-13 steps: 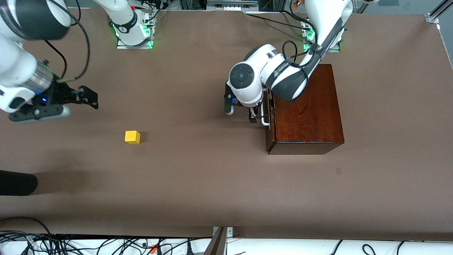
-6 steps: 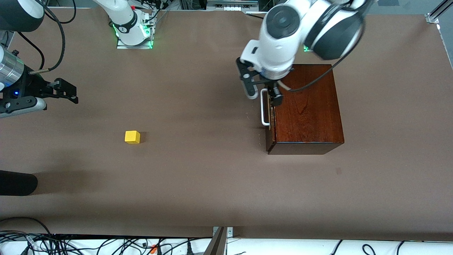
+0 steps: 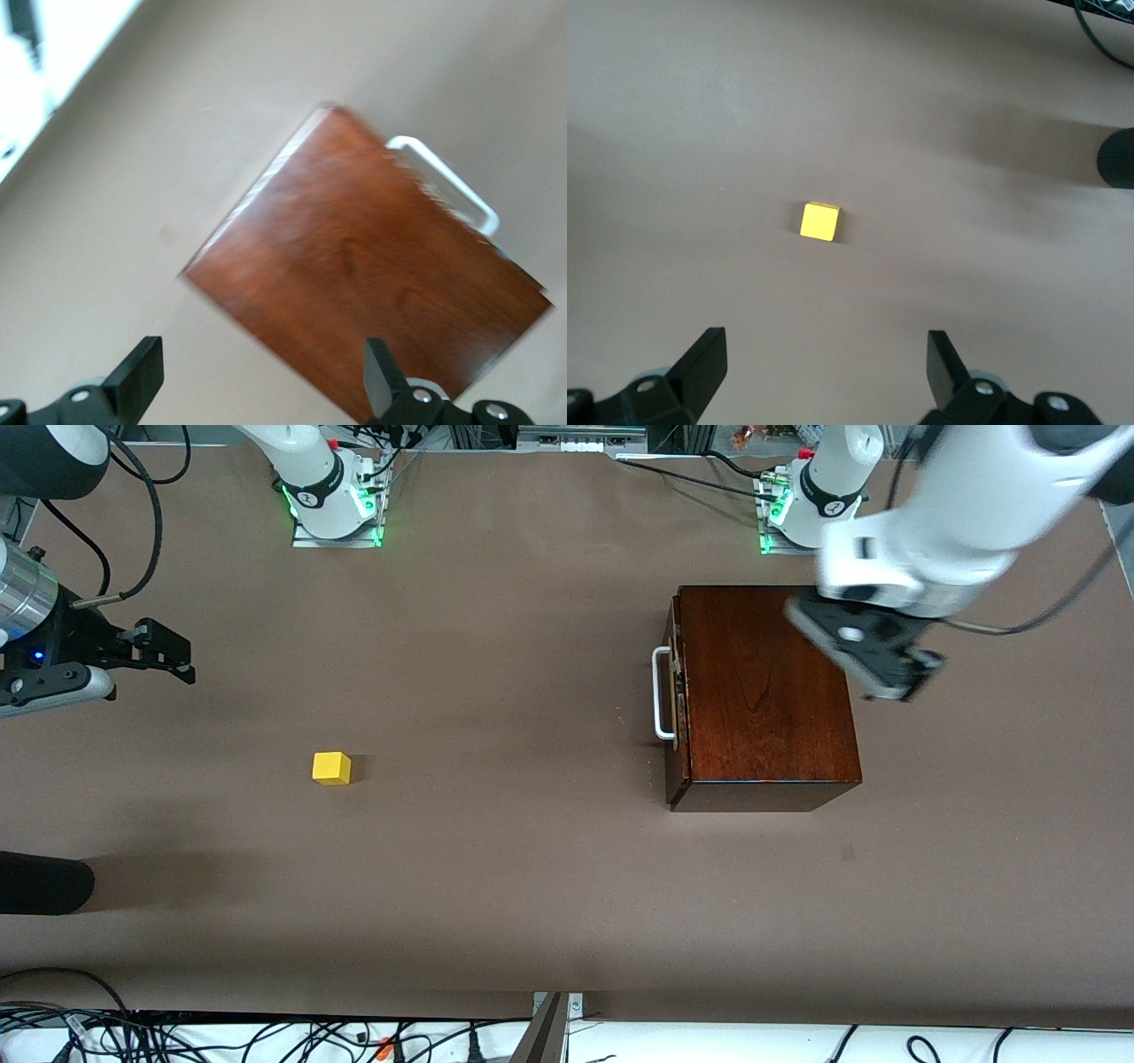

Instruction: Open drawer, take yellow block, close drawer

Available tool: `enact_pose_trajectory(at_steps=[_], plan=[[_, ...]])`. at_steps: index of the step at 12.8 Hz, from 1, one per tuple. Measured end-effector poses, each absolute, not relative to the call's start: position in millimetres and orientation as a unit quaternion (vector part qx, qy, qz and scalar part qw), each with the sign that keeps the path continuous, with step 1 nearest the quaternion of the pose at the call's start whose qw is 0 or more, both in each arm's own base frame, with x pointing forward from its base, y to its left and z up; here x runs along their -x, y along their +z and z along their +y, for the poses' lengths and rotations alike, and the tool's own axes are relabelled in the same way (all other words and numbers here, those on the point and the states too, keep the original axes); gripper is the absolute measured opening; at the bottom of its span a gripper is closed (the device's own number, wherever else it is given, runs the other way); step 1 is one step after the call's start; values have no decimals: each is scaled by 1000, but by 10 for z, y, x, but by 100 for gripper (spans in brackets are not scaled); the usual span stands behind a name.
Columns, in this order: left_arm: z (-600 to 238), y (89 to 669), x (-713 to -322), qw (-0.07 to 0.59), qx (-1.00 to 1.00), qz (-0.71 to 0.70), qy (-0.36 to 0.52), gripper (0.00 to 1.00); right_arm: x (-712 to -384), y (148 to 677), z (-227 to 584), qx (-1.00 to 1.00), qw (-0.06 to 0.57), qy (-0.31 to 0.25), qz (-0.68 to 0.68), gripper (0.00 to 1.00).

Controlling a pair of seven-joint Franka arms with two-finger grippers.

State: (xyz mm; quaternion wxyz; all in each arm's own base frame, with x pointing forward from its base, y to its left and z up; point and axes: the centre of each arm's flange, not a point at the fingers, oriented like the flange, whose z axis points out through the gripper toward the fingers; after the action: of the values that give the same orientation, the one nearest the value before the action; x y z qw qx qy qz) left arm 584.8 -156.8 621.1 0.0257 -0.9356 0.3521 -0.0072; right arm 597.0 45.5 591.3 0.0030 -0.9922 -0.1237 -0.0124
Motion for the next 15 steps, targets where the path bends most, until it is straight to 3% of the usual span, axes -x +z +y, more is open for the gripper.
enact_pose_trajectory(at_steps=[5, 10, 15], plan=[[-444, 6326, -5755, 27, 996, 89, -14, 100, -5972, 5915, 387, 993, 2, -11, -118, 100], [28, 6177, -5396, 13, 1000, 19, -12, 100, -5970, 5913, 372, 993, 2, -10, -116, 100], [13, 6173, -5339, 8, 1000, -26, -10, 100, -5969, 5912, 369, 993, 2, -10, -116, 100]])
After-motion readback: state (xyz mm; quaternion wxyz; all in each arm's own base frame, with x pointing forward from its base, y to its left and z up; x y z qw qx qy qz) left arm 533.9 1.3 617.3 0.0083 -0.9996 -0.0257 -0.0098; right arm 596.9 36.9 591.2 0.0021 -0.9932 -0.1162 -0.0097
